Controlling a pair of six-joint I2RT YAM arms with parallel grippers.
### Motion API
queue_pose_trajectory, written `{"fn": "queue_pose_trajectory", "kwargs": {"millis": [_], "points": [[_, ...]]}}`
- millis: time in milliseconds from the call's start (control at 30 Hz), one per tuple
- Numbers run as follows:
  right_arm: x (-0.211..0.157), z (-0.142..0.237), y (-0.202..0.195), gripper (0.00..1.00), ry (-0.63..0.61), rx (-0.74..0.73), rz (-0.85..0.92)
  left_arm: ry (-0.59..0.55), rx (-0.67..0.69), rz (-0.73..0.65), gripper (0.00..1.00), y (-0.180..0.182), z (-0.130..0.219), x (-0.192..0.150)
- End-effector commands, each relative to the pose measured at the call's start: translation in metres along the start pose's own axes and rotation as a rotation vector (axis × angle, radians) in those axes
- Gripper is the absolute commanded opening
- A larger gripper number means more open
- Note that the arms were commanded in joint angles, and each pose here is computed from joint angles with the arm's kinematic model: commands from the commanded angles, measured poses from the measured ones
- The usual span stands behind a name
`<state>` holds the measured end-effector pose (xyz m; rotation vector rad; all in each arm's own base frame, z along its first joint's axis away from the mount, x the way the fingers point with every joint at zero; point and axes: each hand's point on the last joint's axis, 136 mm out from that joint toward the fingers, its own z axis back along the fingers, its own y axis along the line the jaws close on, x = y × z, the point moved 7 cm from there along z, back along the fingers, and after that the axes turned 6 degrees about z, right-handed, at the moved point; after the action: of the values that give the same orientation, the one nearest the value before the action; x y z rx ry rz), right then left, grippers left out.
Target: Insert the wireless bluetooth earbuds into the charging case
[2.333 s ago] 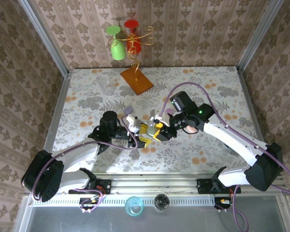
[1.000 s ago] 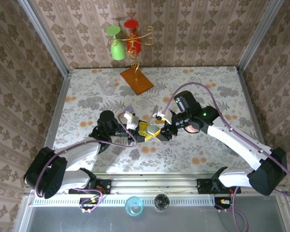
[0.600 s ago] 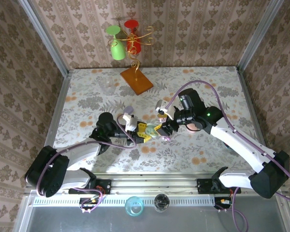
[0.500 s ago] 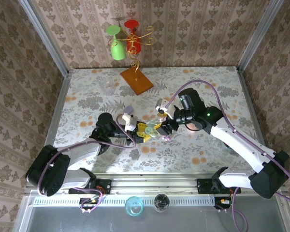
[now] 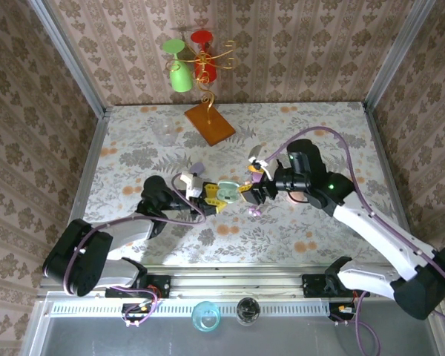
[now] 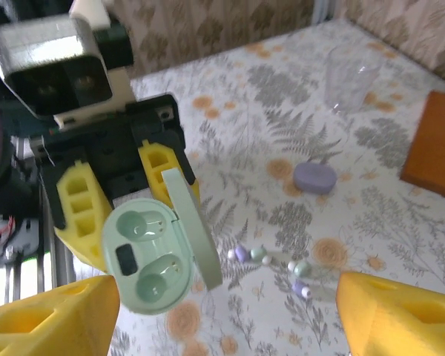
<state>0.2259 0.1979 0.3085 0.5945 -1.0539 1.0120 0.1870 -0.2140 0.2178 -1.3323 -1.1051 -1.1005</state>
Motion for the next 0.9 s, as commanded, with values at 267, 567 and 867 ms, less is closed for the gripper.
{"fn": "queue_pose_trajectory", "kwargs": {"millis": [267,567,867], "points": [[-0.036,-0.008,-0.043,0.77,-0.062,-0.363,-0.55,-0.128,0.257,-0.097,0.24,0.029,0.04,0.025],[-0.093,-0.098,-0.065,0.62,0.234,-0.287,-0.827,-0.12,0.384,-0.156,0.25,0.036,0.055,0.03],[-0.129,-0.181,-0.078,0.52,0.41,-0.103,-0.917,-0.123,0.412,-0.182,0.25,0.041,0.057,0.027]]}}
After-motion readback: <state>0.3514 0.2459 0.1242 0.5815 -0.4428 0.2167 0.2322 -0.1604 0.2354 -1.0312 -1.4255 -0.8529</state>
